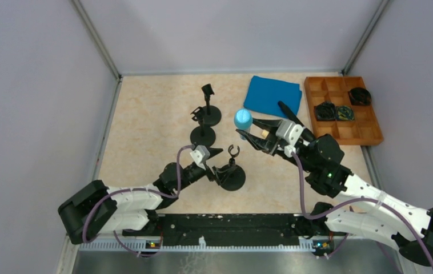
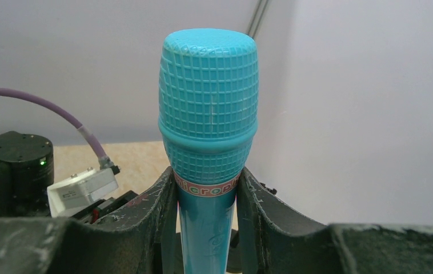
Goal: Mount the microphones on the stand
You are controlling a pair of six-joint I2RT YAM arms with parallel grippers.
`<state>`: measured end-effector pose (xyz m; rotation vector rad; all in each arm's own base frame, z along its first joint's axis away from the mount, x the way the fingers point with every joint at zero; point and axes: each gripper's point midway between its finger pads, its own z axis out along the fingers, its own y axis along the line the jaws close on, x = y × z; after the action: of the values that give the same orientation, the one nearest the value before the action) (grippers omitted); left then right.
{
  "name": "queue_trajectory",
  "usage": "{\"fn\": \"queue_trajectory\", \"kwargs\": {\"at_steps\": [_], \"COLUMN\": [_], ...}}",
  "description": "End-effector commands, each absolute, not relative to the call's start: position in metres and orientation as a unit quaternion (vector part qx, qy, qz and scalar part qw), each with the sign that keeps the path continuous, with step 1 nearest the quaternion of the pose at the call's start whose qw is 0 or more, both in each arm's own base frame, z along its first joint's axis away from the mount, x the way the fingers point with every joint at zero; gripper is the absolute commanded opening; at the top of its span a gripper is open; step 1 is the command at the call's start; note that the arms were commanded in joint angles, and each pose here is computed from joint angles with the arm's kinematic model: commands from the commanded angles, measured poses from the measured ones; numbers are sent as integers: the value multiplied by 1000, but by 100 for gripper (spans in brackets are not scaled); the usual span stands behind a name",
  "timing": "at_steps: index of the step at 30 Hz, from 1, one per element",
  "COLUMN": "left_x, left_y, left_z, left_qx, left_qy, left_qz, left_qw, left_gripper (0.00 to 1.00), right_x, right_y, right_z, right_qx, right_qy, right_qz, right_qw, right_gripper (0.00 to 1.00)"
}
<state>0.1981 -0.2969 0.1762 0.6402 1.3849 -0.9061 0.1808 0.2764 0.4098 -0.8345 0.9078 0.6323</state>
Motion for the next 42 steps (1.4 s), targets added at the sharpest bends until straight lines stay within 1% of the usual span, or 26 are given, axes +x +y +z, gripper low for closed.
{"fn": "queue_trajectory", "kwargs": {"at_steps": [1, 4, 9, 13, 24, 25, 27, 30, 36, 38, 42], "left_x": [166, 158, 150, 155, 167, 168, 165, 156, 155, 156, 161], "left_y": [-304, -313, -326, -334, -339, -339, -340, -343, -345, -345, -345], "left_z": [192, 188, 185, 182, 188, 188, 190, 193, 191, 192, 195], "left_qx": [343, 377, 407, 405, 408, 409, 416, 434, 432, 428, 417], "left_qy": [538, 521, 499, 503, 474, 472, 459, 435, 437, 437, 440], "left_qz": [-485, -506, -532, -541, -554, -556, -566, -582, -593, -593, -593], "left_qw": [598, 574, 550, 539, 550, 548, 544, 533, 521, 524, 530], "left_gripper": [91, 89, 81, 77, 76, 74, 69, 65, 55, 49, 34], "right_x": [171, 170, 169, 168, 167, 166, 167, 166, 166, 166, 165], "right_y": [272, 271, 273, 273, 272, 271, 271, 270, 269, 269, 267], "right_z": [426, 427, 427, 427, 424, 424, 424, 424, 425, 424, 425], "right_qx": [-381, -381, -385, -388, -394, -395, -395, -395, -395, -396, -394], "right_qy": [396, 394, 393, 392, 395, 395, 396, 396, 396, 397, 396], "right_qz": [304, 305, 306, 306, 303, 303, 301, 300, 301, 300, 299], "right_qw": [778, 779, 777, 775, 772, 772, 773, 773, 773, 772, 774], "right_gripper": [0, 0, 0, 0, 0, 0, 0, 0, 0, 0, 0]}}
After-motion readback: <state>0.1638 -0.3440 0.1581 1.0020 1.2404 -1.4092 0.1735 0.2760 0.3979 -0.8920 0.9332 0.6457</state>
